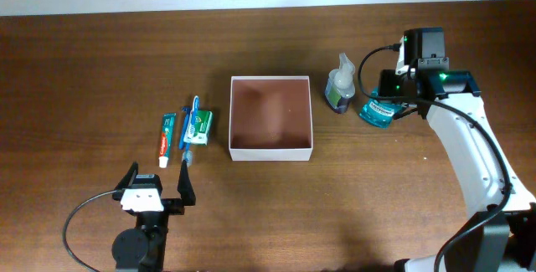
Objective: Pack container
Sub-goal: 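Close right gripper on the Listerine bottle neck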
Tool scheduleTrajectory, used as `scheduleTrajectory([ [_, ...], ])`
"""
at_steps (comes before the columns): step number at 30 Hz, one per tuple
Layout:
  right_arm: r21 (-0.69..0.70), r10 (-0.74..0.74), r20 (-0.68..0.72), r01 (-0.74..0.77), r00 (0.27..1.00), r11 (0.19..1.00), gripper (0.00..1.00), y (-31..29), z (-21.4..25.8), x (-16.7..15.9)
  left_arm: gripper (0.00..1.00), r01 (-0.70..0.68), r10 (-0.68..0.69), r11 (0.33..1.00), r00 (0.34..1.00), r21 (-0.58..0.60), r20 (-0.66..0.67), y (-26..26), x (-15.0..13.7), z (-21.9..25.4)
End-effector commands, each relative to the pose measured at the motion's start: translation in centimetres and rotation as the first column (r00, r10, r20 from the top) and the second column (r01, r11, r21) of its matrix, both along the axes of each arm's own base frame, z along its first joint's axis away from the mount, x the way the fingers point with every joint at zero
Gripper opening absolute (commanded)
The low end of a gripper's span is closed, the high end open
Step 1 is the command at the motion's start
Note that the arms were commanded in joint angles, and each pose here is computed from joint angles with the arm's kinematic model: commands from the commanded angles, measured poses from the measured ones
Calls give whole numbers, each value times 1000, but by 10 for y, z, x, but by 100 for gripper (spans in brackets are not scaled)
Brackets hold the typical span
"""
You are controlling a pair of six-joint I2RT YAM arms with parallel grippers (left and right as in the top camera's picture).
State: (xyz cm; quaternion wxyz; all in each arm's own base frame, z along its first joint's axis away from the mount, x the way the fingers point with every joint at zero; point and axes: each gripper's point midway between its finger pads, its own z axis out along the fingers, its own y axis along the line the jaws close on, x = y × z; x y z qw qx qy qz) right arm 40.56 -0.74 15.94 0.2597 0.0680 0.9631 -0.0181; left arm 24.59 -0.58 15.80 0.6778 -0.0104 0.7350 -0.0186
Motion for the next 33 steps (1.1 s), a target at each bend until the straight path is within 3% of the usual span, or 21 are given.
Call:
scheduleTrajectory([
  [1,-8,-6,44,6,999,1000,37,0,15,5,99,-10,10,1000,1000,19,2,2,0,-2],
  [17,10,-36,36,35,999,999,38,0,6,11,99,-10,10,1000,1000,19,2,2,0,-2],
  [24,10,-35,32,35,999,999,48,0,3,12,99,-11,11,1000,1000,19,2,2,0,-2],
  [33,8,-35,6,35,999,999,48,0,-7,13,99,-10,10,1000,1000,19,2,2,0,-2],
])
